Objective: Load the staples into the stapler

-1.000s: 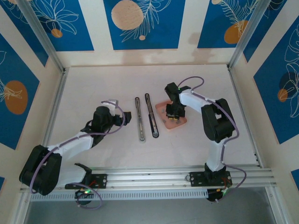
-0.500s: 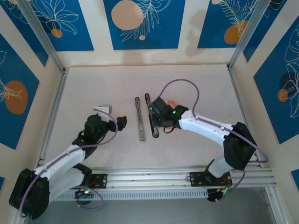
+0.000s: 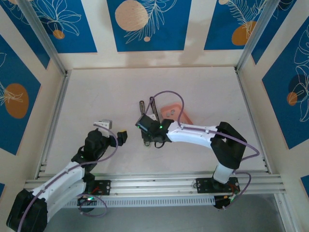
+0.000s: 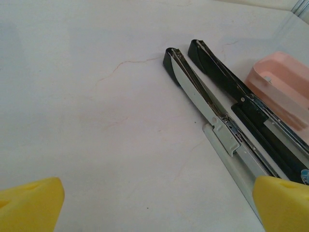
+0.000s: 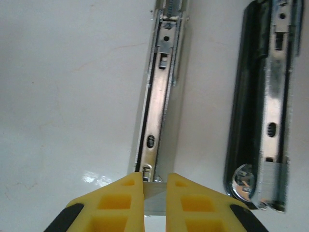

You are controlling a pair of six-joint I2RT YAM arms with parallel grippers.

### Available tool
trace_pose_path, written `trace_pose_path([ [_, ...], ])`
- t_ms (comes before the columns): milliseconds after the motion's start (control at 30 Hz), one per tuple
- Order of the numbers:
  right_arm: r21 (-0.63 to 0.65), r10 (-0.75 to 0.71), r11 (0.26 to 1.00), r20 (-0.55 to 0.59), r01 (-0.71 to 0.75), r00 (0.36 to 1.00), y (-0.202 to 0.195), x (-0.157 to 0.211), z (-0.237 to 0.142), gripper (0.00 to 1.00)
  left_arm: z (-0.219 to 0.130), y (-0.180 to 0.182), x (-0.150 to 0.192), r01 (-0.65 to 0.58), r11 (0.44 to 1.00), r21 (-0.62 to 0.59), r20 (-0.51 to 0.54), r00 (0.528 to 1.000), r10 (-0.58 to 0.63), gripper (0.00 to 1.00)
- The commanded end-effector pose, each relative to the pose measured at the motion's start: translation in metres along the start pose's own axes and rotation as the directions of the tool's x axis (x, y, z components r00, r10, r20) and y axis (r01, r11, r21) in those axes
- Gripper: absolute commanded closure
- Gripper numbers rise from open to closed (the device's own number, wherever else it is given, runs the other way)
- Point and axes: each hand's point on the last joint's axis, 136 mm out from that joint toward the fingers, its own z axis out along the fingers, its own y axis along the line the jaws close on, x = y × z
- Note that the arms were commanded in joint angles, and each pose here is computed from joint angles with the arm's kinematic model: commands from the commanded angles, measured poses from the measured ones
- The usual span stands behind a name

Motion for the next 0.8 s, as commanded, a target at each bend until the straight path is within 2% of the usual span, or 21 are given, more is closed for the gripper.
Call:
trace_pose_path([
  [0, -0.015, 0.012, 1.000, 0.014, -0.012, 1.000, 0.011, -0.008, 0.000, 0.85, -0.004, 0.005, 0.003, 0.012, 1.000, -0.025, 0.007, 1.000, -0.012, 0.00],
  [767, 0.007, 0.003, 1.000, -0.062, -0.003, 0.998, 0.012, 0.014, 0.015, 0.85, -0.005, 0.007, 0.006, 0.003, 1.000, -0.031, 0.006, 1.000, -0.003, 0.00],
])
